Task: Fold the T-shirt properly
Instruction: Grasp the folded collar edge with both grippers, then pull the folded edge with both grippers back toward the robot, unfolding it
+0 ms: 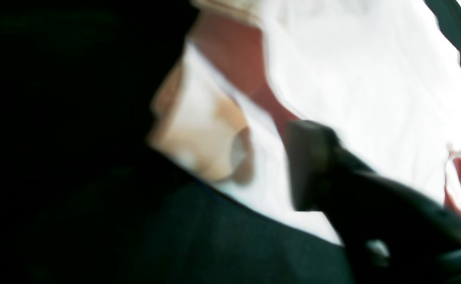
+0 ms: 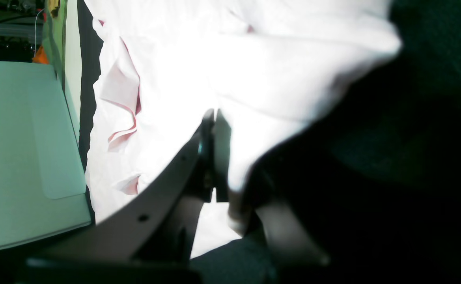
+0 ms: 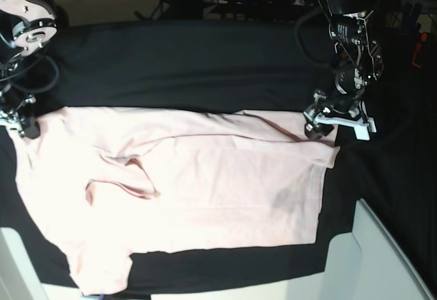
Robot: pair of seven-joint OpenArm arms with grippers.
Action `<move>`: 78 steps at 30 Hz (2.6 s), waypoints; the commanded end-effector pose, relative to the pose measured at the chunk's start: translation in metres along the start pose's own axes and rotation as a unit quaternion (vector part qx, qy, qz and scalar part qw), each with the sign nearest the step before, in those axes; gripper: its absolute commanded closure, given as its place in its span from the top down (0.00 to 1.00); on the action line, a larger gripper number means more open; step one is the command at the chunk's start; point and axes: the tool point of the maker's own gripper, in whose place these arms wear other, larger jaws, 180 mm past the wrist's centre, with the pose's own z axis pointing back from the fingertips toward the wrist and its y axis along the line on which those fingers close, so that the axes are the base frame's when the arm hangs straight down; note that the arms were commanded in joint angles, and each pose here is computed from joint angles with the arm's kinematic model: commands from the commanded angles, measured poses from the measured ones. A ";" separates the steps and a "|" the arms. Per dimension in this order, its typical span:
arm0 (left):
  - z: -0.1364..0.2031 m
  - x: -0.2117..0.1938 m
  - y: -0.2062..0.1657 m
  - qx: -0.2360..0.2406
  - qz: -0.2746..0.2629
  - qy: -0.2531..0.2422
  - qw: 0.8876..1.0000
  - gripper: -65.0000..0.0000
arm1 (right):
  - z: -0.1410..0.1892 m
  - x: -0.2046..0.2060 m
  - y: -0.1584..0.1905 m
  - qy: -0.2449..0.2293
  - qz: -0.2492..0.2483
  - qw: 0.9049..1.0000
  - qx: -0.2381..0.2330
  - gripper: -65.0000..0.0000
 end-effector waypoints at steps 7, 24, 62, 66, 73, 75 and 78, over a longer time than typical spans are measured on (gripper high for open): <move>-0.003 -0.008 0.011 0.014 0.009 0.001 1.000 0.21 | 0.002 0.020 0.008 -0.022 0.012 1.000 0.011 0.00; 0.032 -0.009 0.023 0.019 -0.025 -0.015 0.999 0.00 | 0.024 0.018 -0.018 0.012 0.025 0.999 -0.020 0.00; 0.130 -0.026 0.107 0.111 -0.069 -0.013 0.991 0.00 | 0.121 -0.037 -0.078 0.078 0.085 0.982 -0.149 0.00; 0.137 -0.032 0.114 0.119 -0.070 -0.004 0.990 0.00 | 0.122 -0.040 -0.079 0.082 0.084 0.982 -0.149 0.01; 0.159 -0.032 0.111 0.121 -0.095 -0.004 0.988 0.41 | 0.141 -0.066 -0.091 0.143 0.077 0.972 -0.171 0.38; 0.163 -0.033 0.112 0.123 -0.098 -0.002 0.988 0.55 | 0.149 -0.071 -0.091 0.140 0.079 0.970 -0.180 0.40; 0.170 -0.022 0.125 0.142 -0.092 -0.016 0.985 0.69 | 0.155 -0.071 -0.087 0.132 0.095 0.968 -0.189 0.41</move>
